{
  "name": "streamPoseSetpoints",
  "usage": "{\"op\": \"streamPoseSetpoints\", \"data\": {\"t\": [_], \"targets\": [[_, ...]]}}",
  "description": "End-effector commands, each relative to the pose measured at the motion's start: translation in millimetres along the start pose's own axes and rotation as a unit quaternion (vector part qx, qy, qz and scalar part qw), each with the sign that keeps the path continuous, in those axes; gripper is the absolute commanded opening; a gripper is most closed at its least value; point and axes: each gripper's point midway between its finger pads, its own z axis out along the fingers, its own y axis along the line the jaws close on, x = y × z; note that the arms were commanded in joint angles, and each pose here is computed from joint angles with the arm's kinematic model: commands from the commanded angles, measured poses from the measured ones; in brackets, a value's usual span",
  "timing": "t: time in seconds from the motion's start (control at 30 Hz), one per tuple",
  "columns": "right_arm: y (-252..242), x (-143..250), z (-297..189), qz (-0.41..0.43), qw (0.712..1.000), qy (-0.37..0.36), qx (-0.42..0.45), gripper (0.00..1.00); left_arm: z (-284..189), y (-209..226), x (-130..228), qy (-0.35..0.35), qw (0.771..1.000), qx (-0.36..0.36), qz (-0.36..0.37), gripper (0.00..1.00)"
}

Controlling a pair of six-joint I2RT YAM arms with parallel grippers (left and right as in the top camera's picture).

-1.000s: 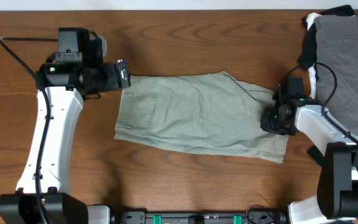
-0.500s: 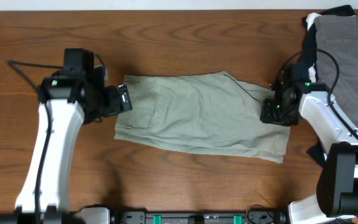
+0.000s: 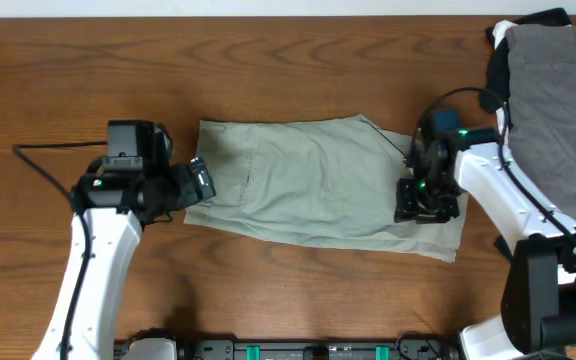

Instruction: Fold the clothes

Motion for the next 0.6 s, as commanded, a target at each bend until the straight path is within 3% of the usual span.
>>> {"op": "streamPoseSetpoints", "data": {"t": [0.0, 0.3, 0.57], "targets": [[-4.4, -2.1, 1.0, 0.094, 0.995, -0.009, 0.025, 0.43, 9.8, 0.6, -2.9, 0.009, 1.0, 0.001, -0.012, 0.98], [14.8, 10.2, 1.2, 0.229, 0.973, 0.028, -0.021, 0.51, 38.0, 9.2, 4.9, 0.057, 0.998, -0.018, -0.022, 0.98], [21.6, 32.6, 3.4, 0.306, 0.95, 0.059, 0.013, 0.46, 46.4, 11.9, 7.7, 0.071, 0.997, -0.023, -0.025, 0.98]]}}
